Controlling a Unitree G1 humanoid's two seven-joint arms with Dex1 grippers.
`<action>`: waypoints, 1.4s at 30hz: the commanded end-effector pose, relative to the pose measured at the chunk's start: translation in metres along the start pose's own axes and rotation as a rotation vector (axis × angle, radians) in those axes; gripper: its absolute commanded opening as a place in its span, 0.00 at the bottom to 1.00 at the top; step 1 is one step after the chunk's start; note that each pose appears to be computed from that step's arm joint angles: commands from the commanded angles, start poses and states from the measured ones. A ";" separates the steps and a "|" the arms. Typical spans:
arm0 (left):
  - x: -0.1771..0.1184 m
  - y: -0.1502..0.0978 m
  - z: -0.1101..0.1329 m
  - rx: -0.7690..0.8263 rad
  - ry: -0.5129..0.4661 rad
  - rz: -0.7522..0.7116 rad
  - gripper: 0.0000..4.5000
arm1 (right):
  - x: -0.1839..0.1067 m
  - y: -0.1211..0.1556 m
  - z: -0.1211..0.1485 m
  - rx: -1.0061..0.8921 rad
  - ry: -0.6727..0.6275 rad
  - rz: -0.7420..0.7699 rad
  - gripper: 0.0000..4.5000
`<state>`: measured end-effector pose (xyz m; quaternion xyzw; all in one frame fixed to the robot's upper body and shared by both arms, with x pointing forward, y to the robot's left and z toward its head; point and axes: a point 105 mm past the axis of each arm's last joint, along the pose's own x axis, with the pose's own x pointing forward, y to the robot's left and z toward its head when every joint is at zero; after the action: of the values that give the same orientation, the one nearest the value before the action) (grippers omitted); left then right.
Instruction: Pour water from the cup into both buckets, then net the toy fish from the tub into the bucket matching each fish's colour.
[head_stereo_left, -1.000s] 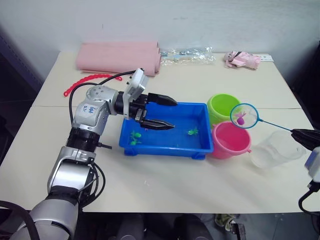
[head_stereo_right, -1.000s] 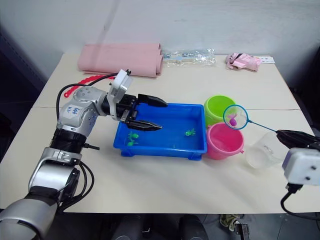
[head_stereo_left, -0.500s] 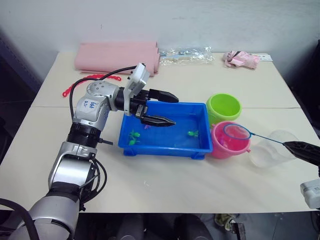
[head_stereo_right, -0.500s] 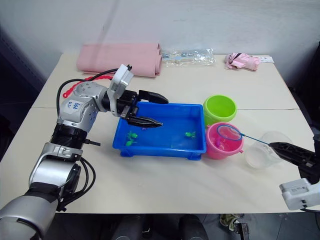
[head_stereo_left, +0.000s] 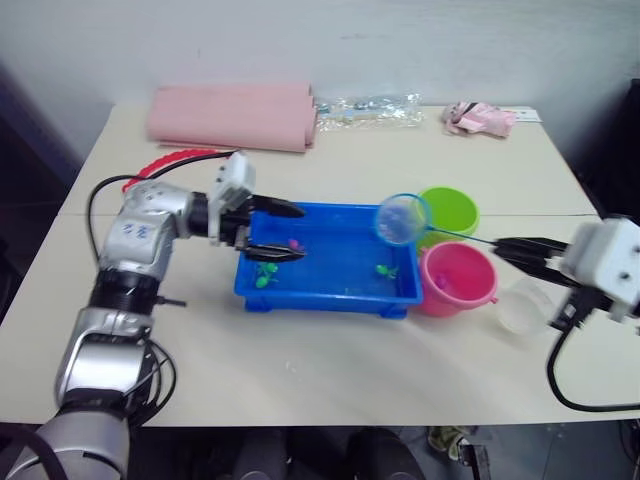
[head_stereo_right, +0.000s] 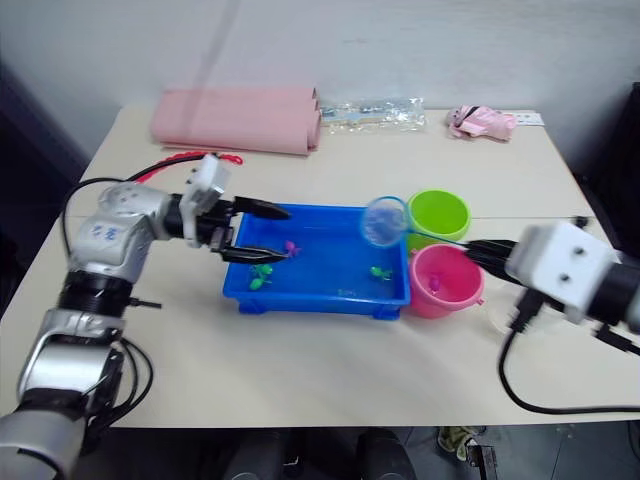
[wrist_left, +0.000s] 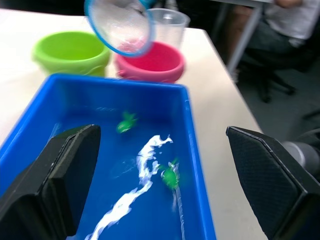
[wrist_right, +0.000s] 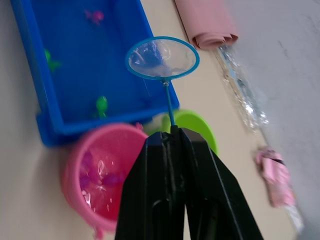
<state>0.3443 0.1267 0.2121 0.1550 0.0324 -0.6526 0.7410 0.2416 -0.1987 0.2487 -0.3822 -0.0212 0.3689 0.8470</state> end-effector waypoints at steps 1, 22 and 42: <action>-0.033 -0.007 -0.002 -0.016 0.010 0.134 0.98 | 0.033 0.016 0.007 0.259 -0.043 0.149 0.00; -0.088 -0.058 -0.014 -0.093 0.062 0.506 0.98 | 0.159 0.037 -0.038 0.466 0.055 0.408 0.00; -0.081 -0.036 0.003 -0.130 -0.069 0.477 0.98 | 0.121 0.029 -0.001 0.423 -0.126 0.366 0.00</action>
<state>0.2982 0.2035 0.2203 0.0943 0.0252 -0.4484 0.8885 0.3249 -0.1089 0.1778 -0.1589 0.1144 0.5211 0.8308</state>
